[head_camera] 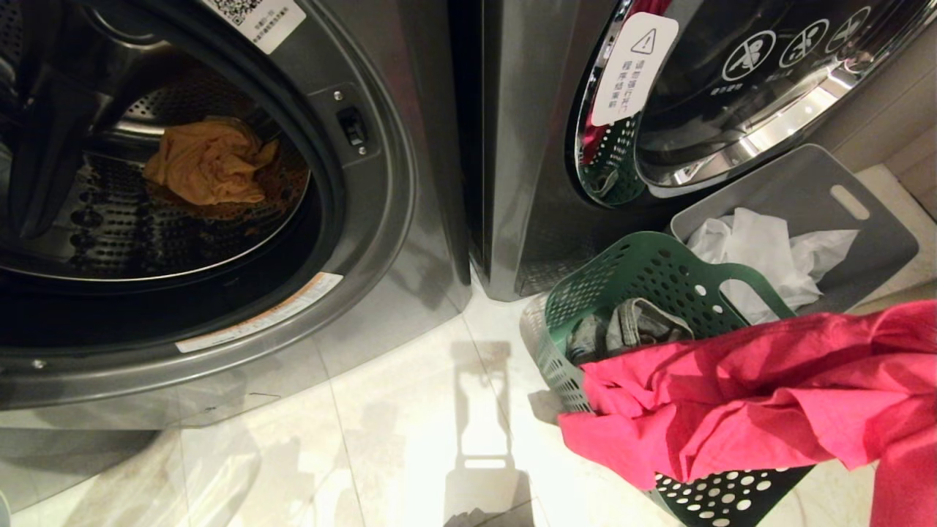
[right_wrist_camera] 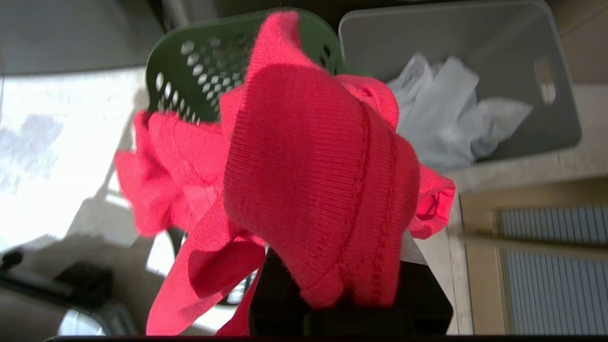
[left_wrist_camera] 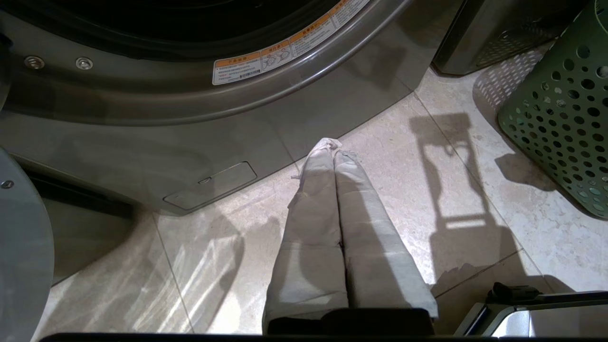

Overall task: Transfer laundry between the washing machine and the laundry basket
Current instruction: Pick a cloth and place it into the basket

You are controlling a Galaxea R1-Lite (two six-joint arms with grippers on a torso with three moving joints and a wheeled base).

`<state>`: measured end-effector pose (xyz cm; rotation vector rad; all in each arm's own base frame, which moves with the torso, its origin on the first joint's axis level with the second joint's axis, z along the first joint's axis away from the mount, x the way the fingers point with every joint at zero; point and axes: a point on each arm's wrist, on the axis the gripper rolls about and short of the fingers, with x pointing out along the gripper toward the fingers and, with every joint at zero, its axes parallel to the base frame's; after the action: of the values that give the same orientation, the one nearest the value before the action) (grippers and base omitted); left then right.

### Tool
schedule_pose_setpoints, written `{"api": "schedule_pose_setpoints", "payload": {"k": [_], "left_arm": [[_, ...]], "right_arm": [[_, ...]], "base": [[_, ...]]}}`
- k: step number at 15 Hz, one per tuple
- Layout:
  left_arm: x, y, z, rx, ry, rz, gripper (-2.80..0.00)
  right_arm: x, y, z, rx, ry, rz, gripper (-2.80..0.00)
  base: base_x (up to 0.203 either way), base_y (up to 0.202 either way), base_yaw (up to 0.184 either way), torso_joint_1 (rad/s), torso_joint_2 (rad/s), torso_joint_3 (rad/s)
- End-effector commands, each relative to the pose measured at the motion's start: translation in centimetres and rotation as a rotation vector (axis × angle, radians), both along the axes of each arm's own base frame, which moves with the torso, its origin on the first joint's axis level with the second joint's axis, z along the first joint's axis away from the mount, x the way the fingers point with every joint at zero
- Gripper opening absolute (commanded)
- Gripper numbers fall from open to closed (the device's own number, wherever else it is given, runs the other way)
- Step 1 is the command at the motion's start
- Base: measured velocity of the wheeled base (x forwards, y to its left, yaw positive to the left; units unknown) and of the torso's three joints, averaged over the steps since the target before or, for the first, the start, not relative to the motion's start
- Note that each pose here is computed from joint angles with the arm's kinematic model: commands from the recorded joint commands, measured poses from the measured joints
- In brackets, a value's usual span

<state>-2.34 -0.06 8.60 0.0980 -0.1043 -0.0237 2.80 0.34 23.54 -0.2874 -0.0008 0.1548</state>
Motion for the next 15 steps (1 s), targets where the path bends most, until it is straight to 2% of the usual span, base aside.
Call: {"api": "schedule_pose_setpoints", "payload": {"k": [1,3,4,5,9,14,15], "left_arm": [[0.3,0.0,-1.1,0.002,0.039,-0.001,-2.80],[0.3,0.0,-1.1,0.002,0.039,0.000,-2.80],[0.3,0.0,-1.1,0.002,0.039,0.000,-2.80],[0.3,0.0,-1.1,0.003,0.039,-0.002,-2.80],[0.3,0.0,-1.1,0.003,0.039,-0.001,-2.80],[0.3,0.0,-1.1,0.008,0.039,-0.001,-2.80],[0.3,0.0,-1.1,0.023,0.038,-0.001,-2.80]], "right_arm": [[4.0,0.0,0.3,0.000,-0.008,0.003,-2.80],[7.2,0.0,1.3,0.000,-0.032,-0.002,-2.80],[8.8,-0.1,1.7,-0.001,-0.042,-0.005,-1.95],[10.1,-0.1,2.1,-0.001,-0.057,-0.007,0.00],[12.1,-0.1,2.0,-0.001,-0.061,-0.005,0.00],[11.5,-0.1,0.8,0.001,-0.027,-0.011,0.00],[11.1,-0.1,0.5,0.002,-0.023,-0.009,0.00]], "base": [[0.000,0.000,0.000,0.000,0.00,0.000],[0.000,0.000,0.000,0.000,0.00,0.000],[0.000,0.000,0.000,0.000,0.00,0.000],[0.000,0.000,0.000,0.000,0.00,0.000],[0.000,0.000,0.000,0.000,0.00,0.000],[0.000,0.000,0.000,0.000,0.00,0.000],[0.000,0.000,0.000,0.000,0.00,0.000]]}}
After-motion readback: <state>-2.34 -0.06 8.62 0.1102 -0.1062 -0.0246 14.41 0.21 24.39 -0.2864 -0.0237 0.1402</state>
